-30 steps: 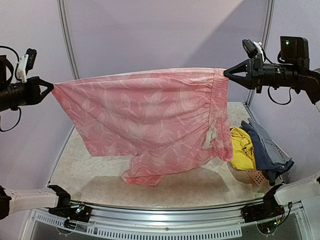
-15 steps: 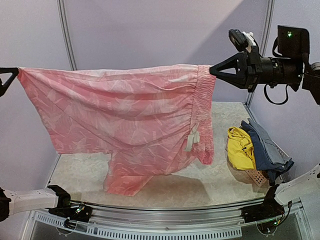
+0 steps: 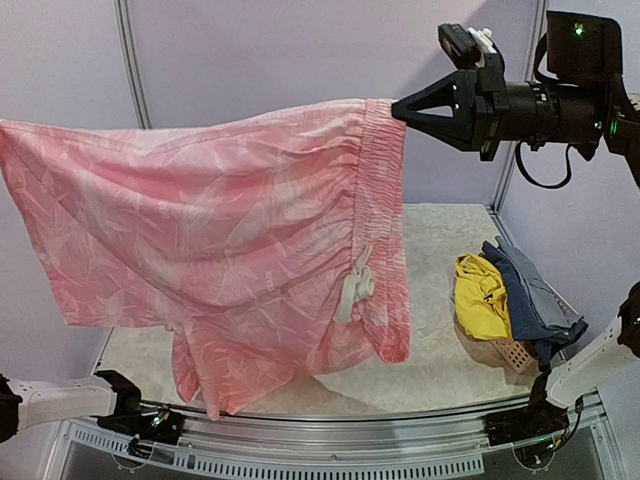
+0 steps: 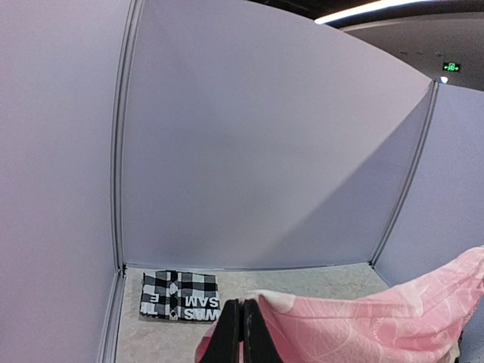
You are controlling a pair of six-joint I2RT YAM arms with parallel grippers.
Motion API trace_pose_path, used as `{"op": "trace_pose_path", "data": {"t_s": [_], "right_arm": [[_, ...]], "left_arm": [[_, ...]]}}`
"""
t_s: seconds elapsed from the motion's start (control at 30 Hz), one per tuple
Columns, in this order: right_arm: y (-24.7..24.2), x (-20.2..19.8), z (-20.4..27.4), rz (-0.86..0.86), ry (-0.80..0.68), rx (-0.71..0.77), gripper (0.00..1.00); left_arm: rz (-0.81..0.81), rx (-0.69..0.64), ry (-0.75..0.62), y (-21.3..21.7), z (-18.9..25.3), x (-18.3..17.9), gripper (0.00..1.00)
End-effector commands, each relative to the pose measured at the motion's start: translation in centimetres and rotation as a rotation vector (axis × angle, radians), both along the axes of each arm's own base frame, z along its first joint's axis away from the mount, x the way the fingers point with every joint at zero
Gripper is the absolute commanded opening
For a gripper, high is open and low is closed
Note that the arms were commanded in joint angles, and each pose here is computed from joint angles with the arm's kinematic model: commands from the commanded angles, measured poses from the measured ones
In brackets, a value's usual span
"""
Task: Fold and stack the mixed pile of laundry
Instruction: Flatten out the crumpled shorts at the center of the board.
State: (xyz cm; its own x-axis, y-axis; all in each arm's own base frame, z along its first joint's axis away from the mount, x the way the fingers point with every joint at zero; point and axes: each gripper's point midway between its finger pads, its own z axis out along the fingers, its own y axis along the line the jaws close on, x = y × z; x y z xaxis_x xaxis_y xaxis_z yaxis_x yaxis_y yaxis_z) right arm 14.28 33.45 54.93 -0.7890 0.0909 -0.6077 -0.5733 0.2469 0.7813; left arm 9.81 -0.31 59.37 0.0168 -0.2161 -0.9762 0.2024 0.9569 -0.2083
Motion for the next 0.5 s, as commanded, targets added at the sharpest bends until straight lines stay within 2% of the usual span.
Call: {"op": "trace_pose_path", "data": {"t_s": [0.0,0.1,0.2,0.3,0.47], "right_arm": [[-6.3,7.3,-7.8,-0.341,0.17,-0.202,0.0],[-9.4,10.6,-14.0,-0.382,0.341,-0.183,0.0],[-11.6,14.1,-21.1,-0.422,0.457,-0.242,0.0],[-12.8,18.0,-28.8,-0.442,0.536,-0.365,0.0],[-12.9,24.1,-35.7,-0.43,0.603,-0.479,0.0]], "left_arm": [[0.017,0.085,0.174,-2.0,-3.7,5.3,0.0],[0.02,0.089,0.275,-3.6,-6.7,9.3,0.0],[0.001,0.062,0.4,-6.0,-11.7,13.5,0.0],[-0.004,0.086,0.567,-8.3,-20.2,18.2,0.0],[0.0,0.152,0.755,-10.7,-31.5,24.5,0.0]]}}
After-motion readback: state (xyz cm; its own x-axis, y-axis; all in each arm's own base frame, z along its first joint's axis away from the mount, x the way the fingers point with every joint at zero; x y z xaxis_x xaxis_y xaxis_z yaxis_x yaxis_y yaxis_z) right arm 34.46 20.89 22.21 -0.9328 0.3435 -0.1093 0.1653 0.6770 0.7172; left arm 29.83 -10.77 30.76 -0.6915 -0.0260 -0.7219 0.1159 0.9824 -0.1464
